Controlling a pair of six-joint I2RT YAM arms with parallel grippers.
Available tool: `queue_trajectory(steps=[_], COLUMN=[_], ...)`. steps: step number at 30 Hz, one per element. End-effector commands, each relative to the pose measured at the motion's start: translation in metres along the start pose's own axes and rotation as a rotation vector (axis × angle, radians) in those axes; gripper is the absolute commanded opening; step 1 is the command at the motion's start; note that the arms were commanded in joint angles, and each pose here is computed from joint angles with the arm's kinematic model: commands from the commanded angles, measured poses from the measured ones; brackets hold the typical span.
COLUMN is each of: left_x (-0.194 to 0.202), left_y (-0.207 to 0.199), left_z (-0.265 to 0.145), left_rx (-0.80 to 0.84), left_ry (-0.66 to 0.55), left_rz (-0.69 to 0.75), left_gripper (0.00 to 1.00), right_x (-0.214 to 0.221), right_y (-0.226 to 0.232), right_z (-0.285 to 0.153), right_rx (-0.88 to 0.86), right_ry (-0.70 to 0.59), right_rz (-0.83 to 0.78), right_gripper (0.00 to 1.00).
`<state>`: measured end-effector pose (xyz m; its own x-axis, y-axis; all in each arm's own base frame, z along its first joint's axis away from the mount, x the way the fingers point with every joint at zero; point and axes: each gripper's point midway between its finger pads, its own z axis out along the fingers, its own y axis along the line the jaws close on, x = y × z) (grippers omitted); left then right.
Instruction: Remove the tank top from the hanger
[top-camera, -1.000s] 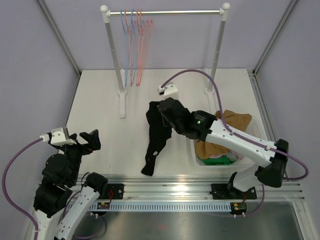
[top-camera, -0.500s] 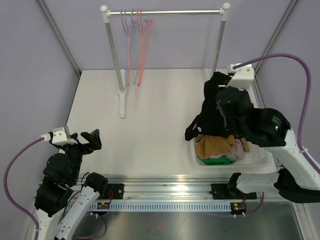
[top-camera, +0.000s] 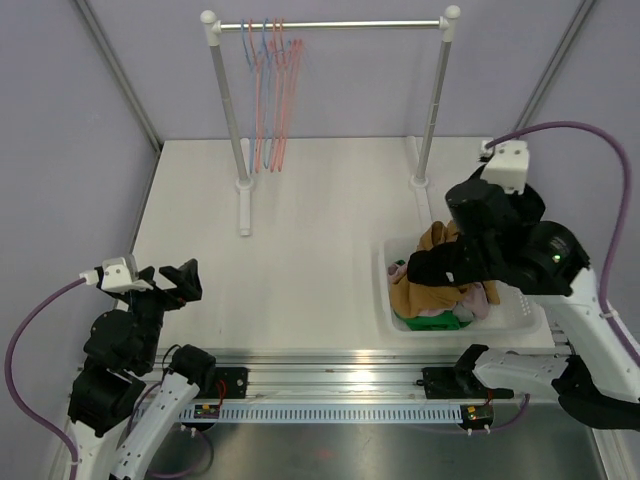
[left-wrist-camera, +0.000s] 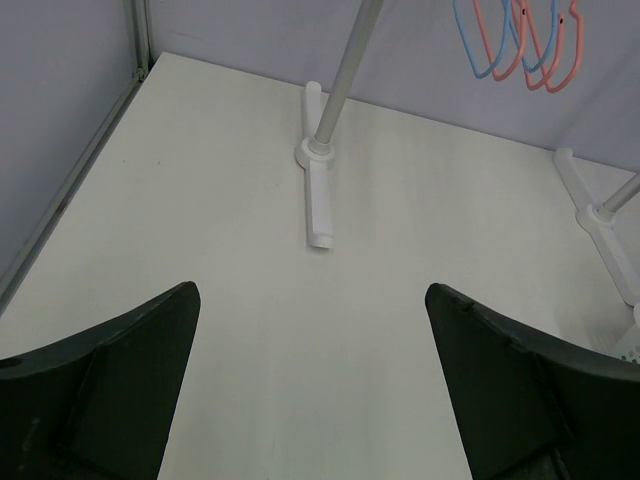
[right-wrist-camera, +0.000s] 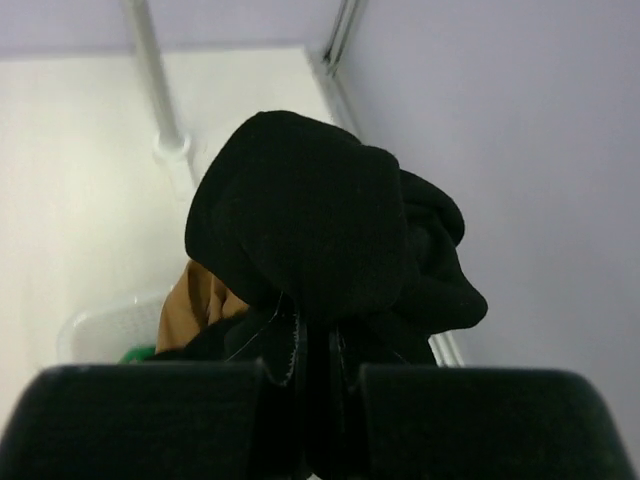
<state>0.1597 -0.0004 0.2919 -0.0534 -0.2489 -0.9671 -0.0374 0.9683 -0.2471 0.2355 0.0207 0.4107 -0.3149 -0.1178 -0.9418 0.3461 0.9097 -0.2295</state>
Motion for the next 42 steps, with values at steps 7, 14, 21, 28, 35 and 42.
queue_trajectory(steps=[7, 14, 21, 28, 35, 42], left_x=[-0.009, -0.01, -0.005, -0.008, -0.006, -0.006], left_y=[-0.006, -0.007, -0.012, -0.008, -0.009, -0.009], left_z=[0.002, 0.005, 0.008, 0.003, 0.005, 0.009], left_rx=[0.027, 0.023, 0.045, 0.036, 0.028, 0.018], left_ry=[-0.037, -0.034, 0.002, -0.025, -0.008, 0.012], left_rz=[-0.002, 0.002, 0.019, 0.005, 0.011, 0.014], left_gripper=[0.99, 0.99, 0.99, 0.99, 0.99, 0.99], right_x=[0.175, 0.257, 0.312, 0.348, 0.324, 0.245], right_y=[0.109, 0.096, 0.096, 0.097, 0.124, 0.099], right_z=[0.023, 0.044, 0.054, 0.045, 0.048, 0.071], right_rx=[-0.236, -0.15, -0.15, -0.112, -0.241, -0.138], right_ry=[0.479, 0.776, 1.078, 1.302, 1.256, 0.992], right_rz=[0.103, 0.204, 0.22, 0.092, 0.263, 0.359], right_gripper=[0.0, 0.0, 0.0, 0.0, 0.13, 0.52])
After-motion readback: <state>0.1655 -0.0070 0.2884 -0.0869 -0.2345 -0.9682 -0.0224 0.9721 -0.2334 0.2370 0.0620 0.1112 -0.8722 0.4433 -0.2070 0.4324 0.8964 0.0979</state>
